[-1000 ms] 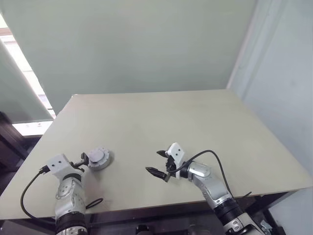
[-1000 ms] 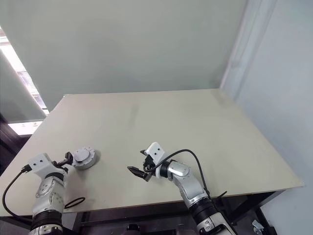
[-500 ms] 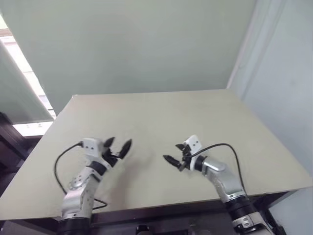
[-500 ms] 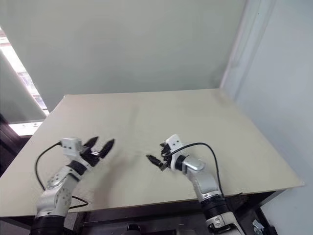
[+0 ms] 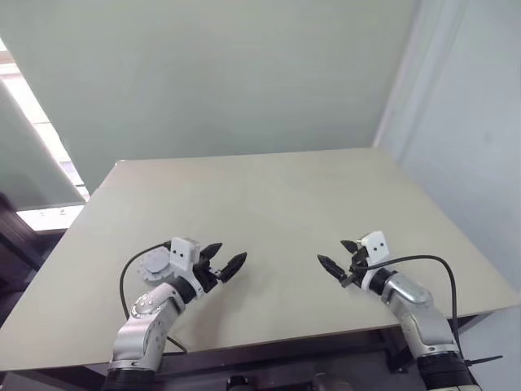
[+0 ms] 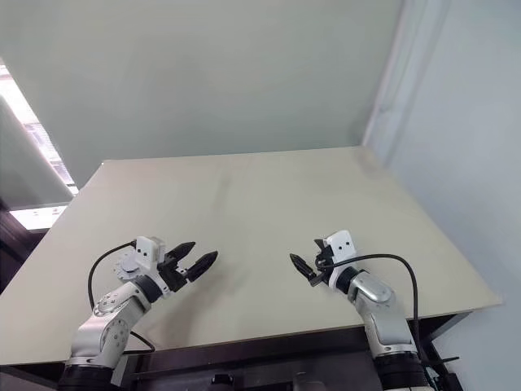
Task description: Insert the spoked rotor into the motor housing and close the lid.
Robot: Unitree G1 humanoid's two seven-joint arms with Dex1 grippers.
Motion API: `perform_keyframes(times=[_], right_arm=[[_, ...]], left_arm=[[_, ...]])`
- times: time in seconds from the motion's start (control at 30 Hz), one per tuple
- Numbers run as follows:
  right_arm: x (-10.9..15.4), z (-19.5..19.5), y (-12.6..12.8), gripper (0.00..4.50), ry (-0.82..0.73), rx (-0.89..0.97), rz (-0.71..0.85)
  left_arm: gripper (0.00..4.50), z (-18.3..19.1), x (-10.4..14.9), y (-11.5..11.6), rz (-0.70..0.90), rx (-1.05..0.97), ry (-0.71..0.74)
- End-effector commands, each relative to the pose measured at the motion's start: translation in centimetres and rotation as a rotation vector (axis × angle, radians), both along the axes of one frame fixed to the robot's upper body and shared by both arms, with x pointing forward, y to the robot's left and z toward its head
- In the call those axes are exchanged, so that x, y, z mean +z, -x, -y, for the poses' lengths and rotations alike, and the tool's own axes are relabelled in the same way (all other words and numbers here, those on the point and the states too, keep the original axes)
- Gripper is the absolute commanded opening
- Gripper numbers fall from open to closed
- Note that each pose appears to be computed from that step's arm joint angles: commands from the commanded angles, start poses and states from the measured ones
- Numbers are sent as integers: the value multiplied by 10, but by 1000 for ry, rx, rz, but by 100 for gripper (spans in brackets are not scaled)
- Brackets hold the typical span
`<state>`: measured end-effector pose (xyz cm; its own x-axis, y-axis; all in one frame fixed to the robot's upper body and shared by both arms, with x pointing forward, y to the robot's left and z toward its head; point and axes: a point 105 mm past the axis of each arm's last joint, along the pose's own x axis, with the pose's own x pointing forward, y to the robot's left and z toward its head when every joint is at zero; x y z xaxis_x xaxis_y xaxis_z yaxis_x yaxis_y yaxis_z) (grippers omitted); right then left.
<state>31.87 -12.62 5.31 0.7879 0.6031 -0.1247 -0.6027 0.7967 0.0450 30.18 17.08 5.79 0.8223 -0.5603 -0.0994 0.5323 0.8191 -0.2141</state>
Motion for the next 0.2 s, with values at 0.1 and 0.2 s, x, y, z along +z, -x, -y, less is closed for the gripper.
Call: perform_keyframes(times=[0.1, 0.2], right_arm=[[20, -4, 0, 450, -31, 2, 87], [19, -5, 1, 450, -32, 6, 85]], left_arm=[[447, -4, 15, -2, 60, -9, -14], [447, -3, 16, -3, 63, -3, -8]])
